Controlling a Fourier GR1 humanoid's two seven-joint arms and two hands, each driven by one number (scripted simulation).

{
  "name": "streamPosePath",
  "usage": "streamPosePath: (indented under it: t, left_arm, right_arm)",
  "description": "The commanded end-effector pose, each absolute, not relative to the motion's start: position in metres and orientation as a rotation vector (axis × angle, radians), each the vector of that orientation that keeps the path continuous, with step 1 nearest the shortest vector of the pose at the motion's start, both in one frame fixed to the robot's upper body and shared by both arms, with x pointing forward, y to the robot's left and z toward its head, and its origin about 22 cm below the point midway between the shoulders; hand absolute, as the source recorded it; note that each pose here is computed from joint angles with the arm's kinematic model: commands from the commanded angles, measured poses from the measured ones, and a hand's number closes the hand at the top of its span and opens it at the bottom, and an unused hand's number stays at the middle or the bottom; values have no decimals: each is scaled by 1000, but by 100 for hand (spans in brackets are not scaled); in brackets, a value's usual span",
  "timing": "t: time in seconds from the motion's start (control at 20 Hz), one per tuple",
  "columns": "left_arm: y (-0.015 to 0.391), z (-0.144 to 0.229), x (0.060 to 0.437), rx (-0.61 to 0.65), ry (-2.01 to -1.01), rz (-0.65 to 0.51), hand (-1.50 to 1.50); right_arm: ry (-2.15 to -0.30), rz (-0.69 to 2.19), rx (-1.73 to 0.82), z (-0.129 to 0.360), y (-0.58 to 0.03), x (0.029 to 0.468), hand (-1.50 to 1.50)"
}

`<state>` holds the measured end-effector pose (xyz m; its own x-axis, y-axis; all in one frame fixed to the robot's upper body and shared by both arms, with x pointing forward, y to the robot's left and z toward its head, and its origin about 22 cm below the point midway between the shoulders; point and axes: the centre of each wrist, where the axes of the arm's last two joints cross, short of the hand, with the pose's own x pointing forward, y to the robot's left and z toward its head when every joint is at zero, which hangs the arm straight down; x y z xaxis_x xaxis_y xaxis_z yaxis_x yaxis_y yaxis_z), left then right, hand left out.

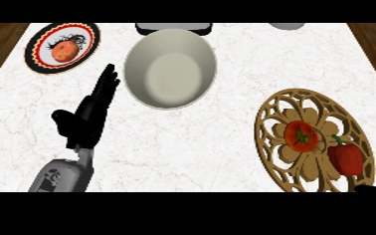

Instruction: Pick the bell pepper from the placemat and place it in the bowl

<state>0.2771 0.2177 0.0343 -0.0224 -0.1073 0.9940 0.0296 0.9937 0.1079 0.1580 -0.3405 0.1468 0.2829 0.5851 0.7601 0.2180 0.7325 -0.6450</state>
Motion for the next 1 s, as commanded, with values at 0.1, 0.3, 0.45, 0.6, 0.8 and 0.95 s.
streamPosePath:
  t: [0.1, 0.3, 0.45, 0.6, 0.8, 0.95]
  left_arm:
    - [203, 23, 277, 69, -1589, -107, 0]
    - [203, 15, 276, 44, -1582, -97, 0]
    - [215, 23, 271, 60, -1595, -105, 0]
    - [204, 37, 275, 53, -1597, -102, 0]
    - [213, 27, 247, 57, -1582, -105, 0]
    - [214, 39, 268, 83, -1597, -101, 0]
  right_arm:
    - [-1173, 343, -737, 136, -346, 173, -150]
    - [-1200, 336, -677, 123, -357, 172, -150]
    - [-1216, 300, -662, 106, -350, 158, -150]
    - [-1278, 274, -615, 119, -344, 140, -150]
    - [-1315, 240, -597, 95, -352, 147, -150]
    - [-1319, 231, -563, 93, -357, 145, -150]
